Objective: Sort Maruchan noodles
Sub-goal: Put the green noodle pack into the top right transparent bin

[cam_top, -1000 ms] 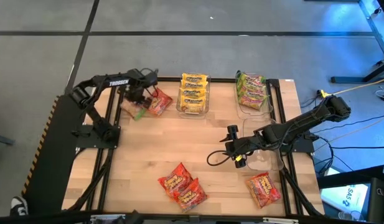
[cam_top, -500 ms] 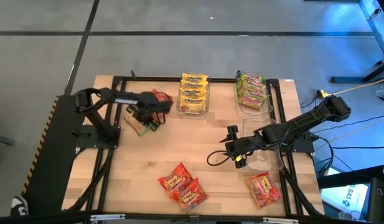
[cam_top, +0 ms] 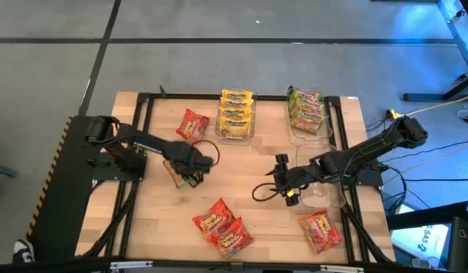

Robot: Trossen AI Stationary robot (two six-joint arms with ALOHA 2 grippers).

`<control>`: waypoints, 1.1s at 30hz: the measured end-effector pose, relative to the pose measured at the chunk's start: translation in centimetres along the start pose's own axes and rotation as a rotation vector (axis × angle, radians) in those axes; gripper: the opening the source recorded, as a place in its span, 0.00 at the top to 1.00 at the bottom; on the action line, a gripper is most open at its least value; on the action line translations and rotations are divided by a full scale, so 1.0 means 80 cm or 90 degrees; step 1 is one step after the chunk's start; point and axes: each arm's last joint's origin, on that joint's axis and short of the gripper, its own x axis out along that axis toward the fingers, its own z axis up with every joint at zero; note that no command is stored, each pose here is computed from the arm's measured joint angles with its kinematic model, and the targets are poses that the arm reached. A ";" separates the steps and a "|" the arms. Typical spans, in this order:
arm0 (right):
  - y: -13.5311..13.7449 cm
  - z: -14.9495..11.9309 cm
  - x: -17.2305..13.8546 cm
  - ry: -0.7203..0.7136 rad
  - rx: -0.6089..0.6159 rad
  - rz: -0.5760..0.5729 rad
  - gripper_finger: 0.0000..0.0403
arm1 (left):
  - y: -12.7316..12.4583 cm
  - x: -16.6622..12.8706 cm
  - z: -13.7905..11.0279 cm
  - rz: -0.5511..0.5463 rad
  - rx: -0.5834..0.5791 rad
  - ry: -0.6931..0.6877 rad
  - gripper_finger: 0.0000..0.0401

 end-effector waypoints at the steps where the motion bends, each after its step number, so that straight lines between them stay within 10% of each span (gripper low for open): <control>1: 0.000 0.000 0.000 -0.002 0.007 0.000 0.43 | -0.006 0.000 -0.004 -0.009 0.004 -0.008 0.67; 13: 0.002 0.000 0.000 0.001 0.132 0.033 0.43 | -0.072 -0.007 -0.040 -0.178 0.085 -0.166 0.67; 23: 0.005 0.004 0.018 -0.017 0.195 0.018 0.43 | -0.120 -0.014 -0.013 -0.307 0.256 -0.421 0.67; 33: -0.019 0.016 0.056 -0.094 0.337 0.007 0.35 | -0.104 -0.057 -0.022 -0.307 0.259 -0.504 0.67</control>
